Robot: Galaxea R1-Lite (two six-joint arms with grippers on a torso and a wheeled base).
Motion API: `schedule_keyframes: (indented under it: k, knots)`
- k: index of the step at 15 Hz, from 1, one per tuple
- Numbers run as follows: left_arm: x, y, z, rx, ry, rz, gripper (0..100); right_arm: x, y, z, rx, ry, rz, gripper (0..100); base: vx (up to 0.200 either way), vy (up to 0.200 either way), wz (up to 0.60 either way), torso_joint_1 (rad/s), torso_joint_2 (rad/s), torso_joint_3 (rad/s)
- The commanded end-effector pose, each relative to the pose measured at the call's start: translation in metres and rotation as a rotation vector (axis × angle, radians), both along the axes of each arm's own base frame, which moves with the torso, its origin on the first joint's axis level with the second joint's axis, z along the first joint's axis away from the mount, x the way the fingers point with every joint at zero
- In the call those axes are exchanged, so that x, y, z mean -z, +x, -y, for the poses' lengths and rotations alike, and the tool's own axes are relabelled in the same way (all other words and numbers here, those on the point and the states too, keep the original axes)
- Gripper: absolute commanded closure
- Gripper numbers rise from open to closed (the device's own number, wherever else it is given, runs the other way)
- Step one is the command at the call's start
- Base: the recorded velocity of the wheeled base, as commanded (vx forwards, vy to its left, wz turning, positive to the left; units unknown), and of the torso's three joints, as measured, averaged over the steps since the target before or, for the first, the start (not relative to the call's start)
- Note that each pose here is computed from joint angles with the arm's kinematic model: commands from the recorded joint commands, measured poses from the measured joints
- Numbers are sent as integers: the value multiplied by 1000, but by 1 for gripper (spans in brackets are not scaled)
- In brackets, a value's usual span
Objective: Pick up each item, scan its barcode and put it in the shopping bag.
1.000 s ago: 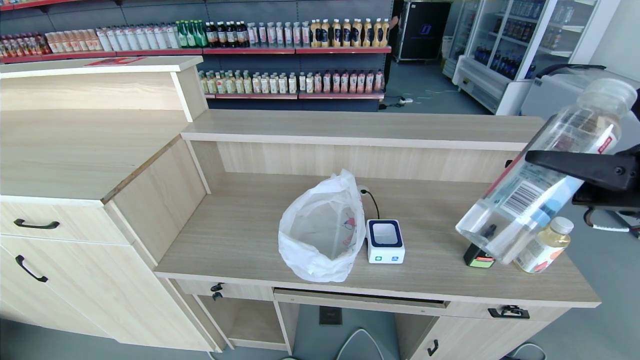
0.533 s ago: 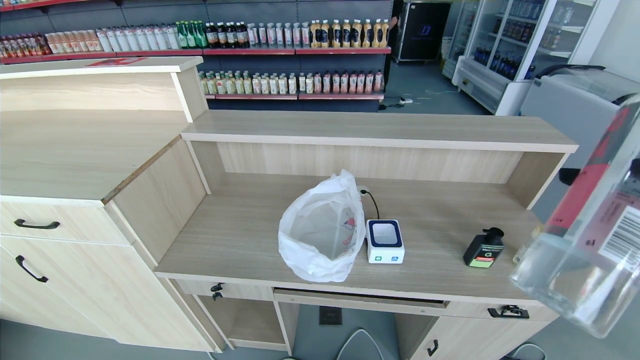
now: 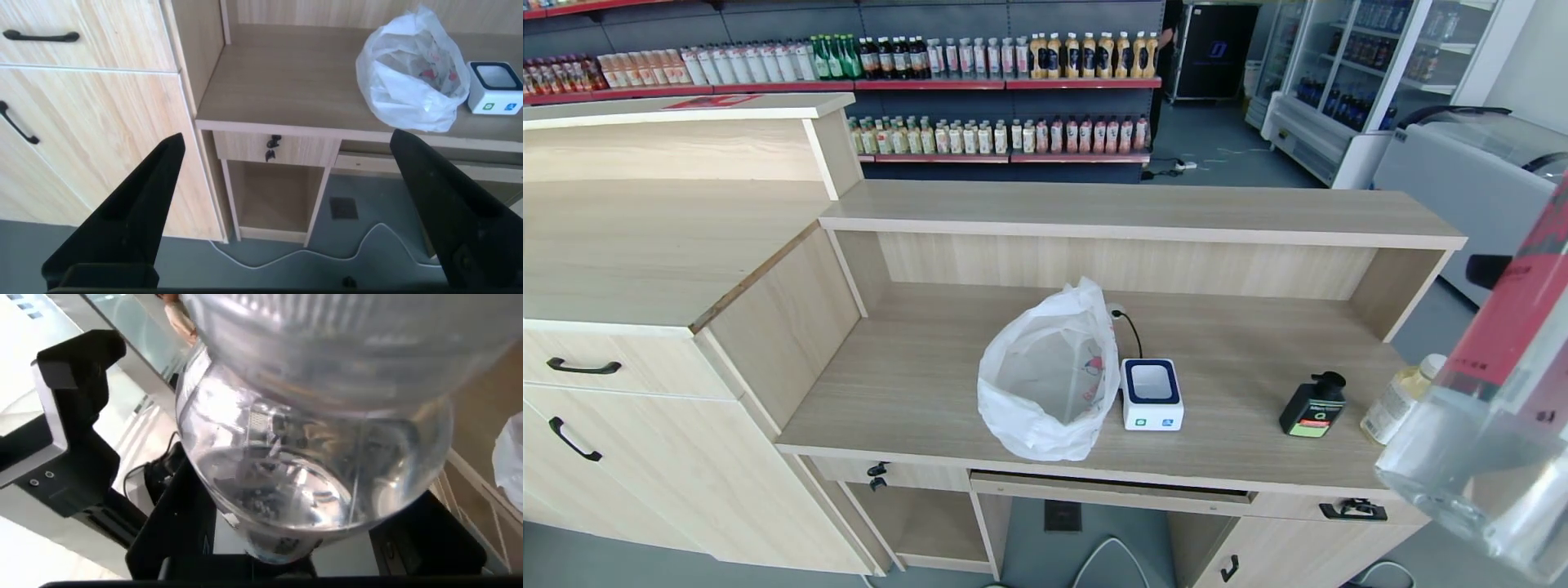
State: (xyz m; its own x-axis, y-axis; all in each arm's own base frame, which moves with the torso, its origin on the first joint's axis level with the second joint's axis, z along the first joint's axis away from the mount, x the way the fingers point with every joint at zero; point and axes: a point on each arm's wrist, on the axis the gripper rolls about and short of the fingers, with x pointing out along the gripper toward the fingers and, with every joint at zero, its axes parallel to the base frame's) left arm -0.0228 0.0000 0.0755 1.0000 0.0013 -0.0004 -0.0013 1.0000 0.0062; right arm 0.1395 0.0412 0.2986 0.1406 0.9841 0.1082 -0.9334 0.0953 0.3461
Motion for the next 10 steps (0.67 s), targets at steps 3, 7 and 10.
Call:
schedule_keyframes:
  k: [3, 7, 10]
  knots:
    - [0, 0, 0, 0, 0, 0, 0, 5, 24, -13, -65, 5, 38, 100, 0, 0, 0, 0, 0, 0]
    - [0, 0, 0, 0, 0, 0, 0, 18, 19, -13, -129, -24, 10, 100, 0, 0, 0, 0, 0, 0]
    - [0, 0, 0, 0, 0, 0, 0, 22, 18, -13, -131, -27, 1, 100, 0, 0, 0, 0, 0, 0]
